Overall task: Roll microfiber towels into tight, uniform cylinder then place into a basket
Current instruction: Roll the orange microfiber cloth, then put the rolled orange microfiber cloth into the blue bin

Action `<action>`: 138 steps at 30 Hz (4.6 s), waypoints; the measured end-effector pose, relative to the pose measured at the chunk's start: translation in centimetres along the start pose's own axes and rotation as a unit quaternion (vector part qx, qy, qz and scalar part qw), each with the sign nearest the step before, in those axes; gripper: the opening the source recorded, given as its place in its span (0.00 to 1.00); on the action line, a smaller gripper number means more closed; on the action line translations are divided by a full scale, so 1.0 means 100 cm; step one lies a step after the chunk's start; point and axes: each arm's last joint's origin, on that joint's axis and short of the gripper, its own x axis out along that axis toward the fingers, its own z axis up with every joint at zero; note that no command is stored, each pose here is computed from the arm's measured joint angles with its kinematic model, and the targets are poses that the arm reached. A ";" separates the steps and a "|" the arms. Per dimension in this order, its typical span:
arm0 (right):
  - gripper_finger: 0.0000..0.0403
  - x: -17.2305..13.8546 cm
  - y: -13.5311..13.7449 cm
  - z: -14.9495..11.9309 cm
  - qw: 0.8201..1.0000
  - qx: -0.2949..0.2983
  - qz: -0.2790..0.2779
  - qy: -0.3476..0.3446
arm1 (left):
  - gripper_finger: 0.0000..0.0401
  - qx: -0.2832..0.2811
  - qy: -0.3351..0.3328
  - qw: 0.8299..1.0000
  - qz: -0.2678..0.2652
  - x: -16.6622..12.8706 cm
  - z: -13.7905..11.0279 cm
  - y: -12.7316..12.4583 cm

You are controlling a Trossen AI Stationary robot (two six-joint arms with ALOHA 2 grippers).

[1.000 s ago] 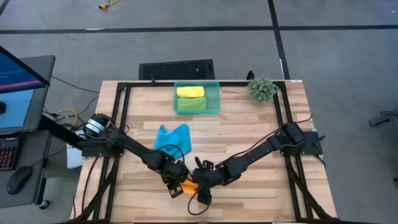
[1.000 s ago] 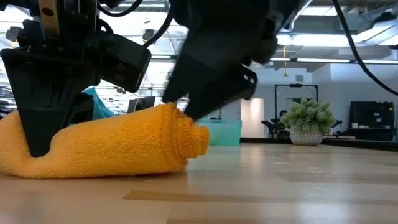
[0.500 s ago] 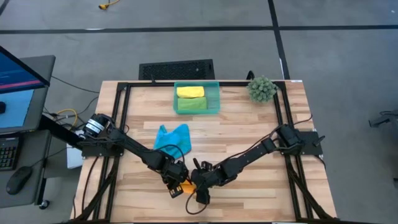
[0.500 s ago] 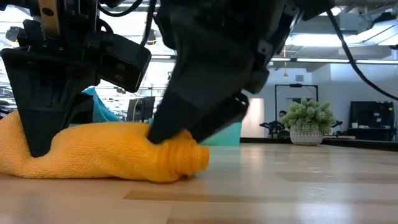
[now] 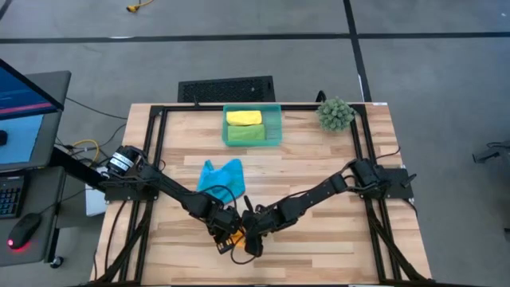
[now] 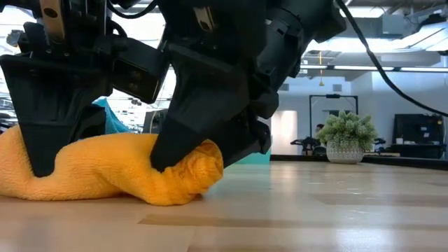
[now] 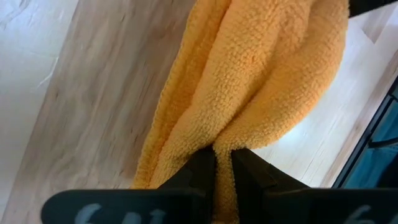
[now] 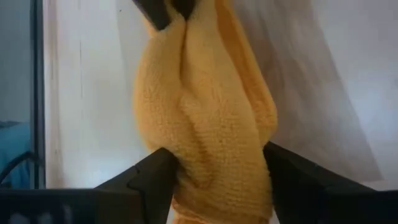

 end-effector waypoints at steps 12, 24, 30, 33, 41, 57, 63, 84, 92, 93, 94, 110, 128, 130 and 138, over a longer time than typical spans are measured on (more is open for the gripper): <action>0.09 0.000 0.000 -0.001 0.999 -0.025 0.022 0.012 | 0.06 0.006 -0.003 1.000 0.001 0.000 0.000 0.000; 0.11 0.000 0.000 -0.001 0.999 -0.028 0.029 0.016 | 0.22 0.049 -0.012 0.999 0.001 0.001 -0.002 -0.003; 0.09 0.000 0.001 -0.002 0.999 -0.029 0.029 0.016 | 0.39 0.083 -0.006 0.996 -0.011 0.000 -0.003 -0.005; 0.10 0.000 0.001 -0.002 0.999 -0.031 0.030 0.017 | 0.42 0.096 -0.014 0.995 -0.013 -0.004 -0.005 -0.008; 0.10 0.000 0.001 -0.002 0.999 -0.033 0.030 0.017 | 0.44 0.121 -0.082 0.988 0.053 -0.032 -0.029 -0.014; 0.10 -0.020 0.004 0.000 0.997 -0.069 0.014 0.024 | 0.41 0.132 -0.103 0.967 0.193 -0.049 -0.054 -0.002; 0.10 -0.021 0.001 0.003 0.997 -0.077 0.012 0.022 | 0.32 0.120 -0.166 0.963 0.175 -0.066 -0.064 -0.010; 0.10 -0.031 0.002 0.008 0.997 -0.082 0.008 0.012 | 0.26 0.185 -0.267 0.941 0.096 -0.065 -0.079 -0.042; 0.10 -0.032 0.003 0.008 0.997 -0.082 0.009 0.013 | 0.28 0.188 -0.271 0.939 0.098 -0.064 -0.078 -0.043; 0.10 -0.032 0.003 0.007 0.997 -0.082 0.009 0.014 | 0.28 0.189 -0.270 0.939 0.098 -0.064 -0.078 -0.043; 0.10 -0.032 0.003 0.007 0.997 -0.082 0.009 0.014 | 0.28 0.189 -0.271 0.939 0.098 -0.064 -0.078 -0.043; 0.10 -0.033 0.003 0.008 0.997 -0.081 0.008 0.016 | 0.47 0.180 -0.238 0.951 0.083 -0.062 -0.081 -0.042; 0.10 -0.033 0.002 0.007 0.996 -0.084 0.006 0.019 | 0.48 0.129 -0.295 0.944 0.068 -0.026 -0.089 -0.004; 0.10 -0.033 0.003 0.007 0.996 -0.085 0.006 0.019 | 0.48 0.129 -0.302 0.942 0.068 -0.034 -0.090 -0.003; 0.10 -0.033 0.004 0.005 0.996 -0.087 0.007 0.022 | 0.48 0.090 -0.352 0.932 0.001 -0.069 -0.098 0.011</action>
